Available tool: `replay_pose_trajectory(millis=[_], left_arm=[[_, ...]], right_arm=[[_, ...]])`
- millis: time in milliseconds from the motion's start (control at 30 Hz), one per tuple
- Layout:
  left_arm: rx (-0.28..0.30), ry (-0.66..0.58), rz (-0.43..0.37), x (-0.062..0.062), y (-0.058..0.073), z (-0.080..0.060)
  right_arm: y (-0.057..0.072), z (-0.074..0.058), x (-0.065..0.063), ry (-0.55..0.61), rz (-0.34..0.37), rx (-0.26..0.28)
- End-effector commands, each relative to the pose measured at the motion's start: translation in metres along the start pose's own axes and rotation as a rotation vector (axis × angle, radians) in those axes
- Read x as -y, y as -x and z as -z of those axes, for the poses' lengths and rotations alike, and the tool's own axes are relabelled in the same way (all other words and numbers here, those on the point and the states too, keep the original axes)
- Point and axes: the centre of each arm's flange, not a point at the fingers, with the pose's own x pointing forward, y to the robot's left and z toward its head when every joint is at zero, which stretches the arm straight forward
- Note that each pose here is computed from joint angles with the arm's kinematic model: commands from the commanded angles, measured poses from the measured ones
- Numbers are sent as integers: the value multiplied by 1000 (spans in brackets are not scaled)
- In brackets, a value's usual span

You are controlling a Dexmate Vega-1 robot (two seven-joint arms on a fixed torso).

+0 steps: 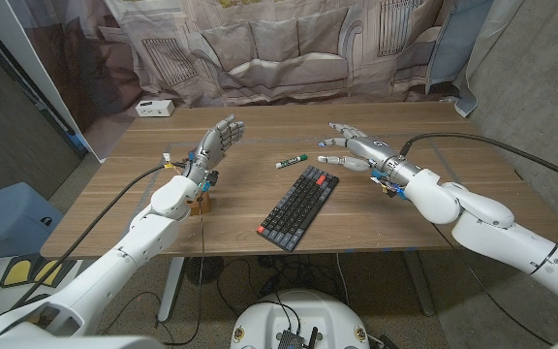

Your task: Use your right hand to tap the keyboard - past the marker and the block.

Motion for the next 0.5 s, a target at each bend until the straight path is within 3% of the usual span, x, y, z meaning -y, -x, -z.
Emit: replay_pose_trajectory(millis=[33,200,500], left_arm=[[1,-8,4,3,3,-2],[3,-9,7,4,4,-4],[11,7,4,5,5,-6]], right_arm=[[-5,-4,3,59,-43,-22],[-7,-6,3,110,-39,-14],[-13,-7,1,150,-92,-22]])
